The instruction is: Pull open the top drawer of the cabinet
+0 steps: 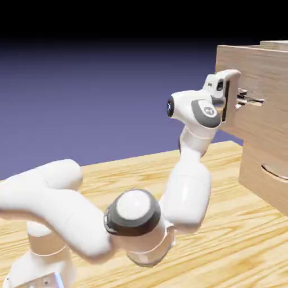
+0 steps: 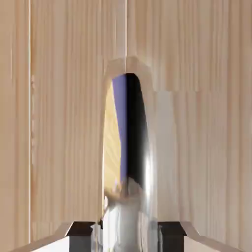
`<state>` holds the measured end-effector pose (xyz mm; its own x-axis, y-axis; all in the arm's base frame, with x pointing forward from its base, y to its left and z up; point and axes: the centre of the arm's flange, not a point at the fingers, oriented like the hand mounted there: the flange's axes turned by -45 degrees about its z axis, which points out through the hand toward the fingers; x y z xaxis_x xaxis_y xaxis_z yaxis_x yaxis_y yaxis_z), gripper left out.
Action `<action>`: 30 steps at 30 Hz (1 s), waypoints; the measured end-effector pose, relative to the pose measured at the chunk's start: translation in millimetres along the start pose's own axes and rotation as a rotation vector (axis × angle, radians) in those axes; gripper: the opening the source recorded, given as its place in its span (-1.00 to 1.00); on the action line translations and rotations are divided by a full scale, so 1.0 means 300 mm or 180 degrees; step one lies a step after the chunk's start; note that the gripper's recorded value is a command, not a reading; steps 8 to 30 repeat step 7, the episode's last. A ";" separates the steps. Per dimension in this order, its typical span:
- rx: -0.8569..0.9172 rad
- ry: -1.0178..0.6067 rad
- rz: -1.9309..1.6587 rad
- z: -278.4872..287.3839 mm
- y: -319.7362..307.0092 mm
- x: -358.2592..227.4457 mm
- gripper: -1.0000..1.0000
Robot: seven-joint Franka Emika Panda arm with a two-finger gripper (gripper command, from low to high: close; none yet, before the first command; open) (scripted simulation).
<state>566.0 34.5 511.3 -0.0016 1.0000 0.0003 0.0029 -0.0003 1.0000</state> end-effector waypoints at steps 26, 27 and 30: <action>-0.0009 -0.0003 -0.0001 -0.152 0.000 0.000 1.00; -0.0009 -0.0003 -0.0001 -0.152 0.000 0.000 1.00; -0.0009 -0.0003 -0.0001 -0.152 0.000 0.000 1.00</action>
